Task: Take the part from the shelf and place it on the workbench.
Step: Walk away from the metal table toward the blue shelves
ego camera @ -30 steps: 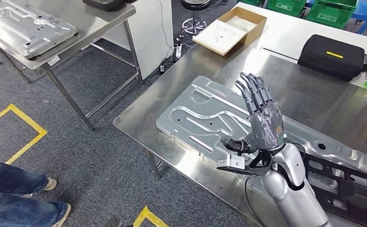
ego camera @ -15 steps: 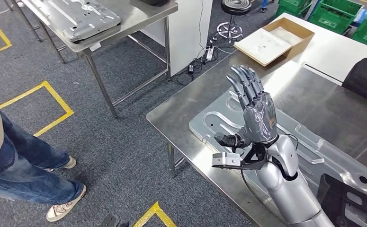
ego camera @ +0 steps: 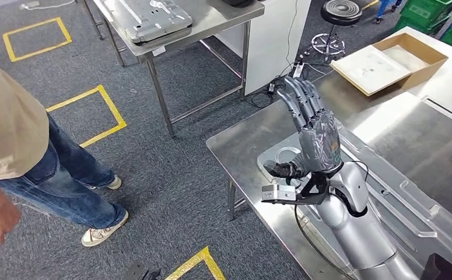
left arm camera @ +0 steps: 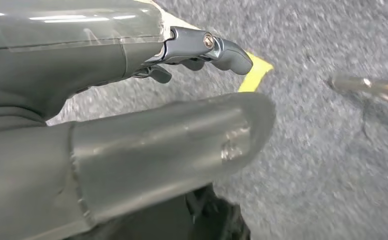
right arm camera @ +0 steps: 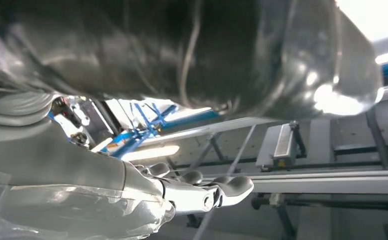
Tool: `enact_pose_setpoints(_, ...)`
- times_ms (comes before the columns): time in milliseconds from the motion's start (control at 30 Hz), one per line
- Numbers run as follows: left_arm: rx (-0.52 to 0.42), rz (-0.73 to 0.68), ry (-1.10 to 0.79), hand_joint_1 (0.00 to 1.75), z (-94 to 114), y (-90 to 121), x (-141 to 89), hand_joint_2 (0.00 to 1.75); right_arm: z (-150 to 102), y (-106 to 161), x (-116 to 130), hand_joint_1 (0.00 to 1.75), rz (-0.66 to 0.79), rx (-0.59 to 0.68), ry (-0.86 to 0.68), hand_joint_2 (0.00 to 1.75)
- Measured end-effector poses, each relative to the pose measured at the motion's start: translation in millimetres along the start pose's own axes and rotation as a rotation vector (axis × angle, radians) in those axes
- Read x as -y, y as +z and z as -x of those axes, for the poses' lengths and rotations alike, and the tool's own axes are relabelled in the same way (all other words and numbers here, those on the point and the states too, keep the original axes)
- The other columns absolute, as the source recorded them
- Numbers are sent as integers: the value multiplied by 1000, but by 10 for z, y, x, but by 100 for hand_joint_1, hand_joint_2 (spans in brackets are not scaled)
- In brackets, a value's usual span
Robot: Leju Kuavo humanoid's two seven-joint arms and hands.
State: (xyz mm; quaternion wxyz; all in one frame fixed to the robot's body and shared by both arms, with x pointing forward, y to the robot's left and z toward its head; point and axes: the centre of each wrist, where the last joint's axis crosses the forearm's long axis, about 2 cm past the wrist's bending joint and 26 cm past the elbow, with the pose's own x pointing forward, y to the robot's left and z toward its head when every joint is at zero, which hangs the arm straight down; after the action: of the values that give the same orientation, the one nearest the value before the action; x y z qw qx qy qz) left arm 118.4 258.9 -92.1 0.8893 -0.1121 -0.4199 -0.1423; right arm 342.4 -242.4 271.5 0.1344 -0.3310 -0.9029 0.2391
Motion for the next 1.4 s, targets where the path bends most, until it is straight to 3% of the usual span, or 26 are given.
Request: enact_pose_setpoints(1400, 18, 36, -32, 0, -145, -98, -18, 0, -96, -68, 22, 0, 40, 51, 6, 0)
